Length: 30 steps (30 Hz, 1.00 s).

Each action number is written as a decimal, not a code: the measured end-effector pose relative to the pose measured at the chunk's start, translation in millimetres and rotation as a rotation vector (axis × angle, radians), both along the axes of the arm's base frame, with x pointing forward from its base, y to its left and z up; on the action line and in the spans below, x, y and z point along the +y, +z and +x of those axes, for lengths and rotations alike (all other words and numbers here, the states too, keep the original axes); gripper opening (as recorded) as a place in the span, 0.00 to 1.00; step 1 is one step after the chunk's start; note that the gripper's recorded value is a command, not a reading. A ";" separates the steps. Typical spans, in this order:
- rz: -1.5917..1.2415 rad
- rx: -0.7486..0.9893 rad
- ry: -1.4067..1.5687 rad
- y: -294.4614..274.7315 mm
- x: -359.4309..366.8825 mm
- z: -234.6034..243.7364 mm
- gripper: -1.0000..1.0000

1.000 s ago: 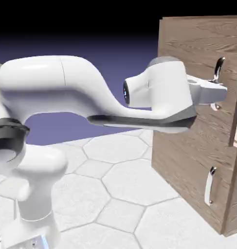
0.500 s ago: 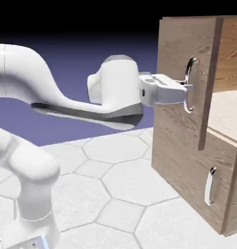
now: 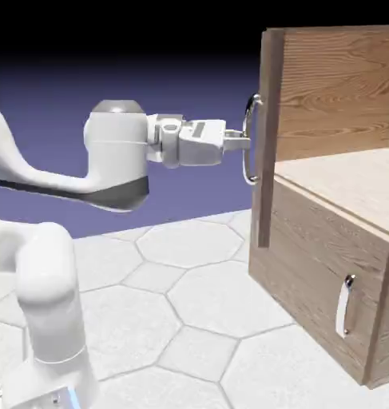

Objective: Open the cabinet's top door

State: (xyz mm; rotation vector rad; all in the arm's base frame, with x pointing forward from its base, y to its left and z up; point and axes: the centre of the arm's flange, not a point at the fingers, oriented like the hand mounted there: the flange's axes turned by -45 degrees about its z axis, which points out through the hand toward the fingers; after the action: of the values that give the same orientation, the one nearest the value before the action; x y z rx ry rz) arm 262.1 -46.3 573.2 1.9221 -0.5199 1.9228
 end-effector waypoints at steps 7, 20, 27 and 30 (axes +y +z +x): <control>0.000 0.000 -0.082 -0.1 30.5 -24.9 0.00; 0.001 0.000 -0.279 0.0 110.7 -73.8 0.00; 0.002 -0.001 -0.405 0.0 166.8 -96.7 0.00; 0.002 -0.001 -0.470 0.1 196.6 -105.6 0.00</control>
State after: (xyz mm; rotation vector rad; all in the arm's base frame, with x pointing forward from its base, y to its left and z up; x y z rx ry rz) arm 156.5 150.3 573.3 1.6158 -0.8832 1.6161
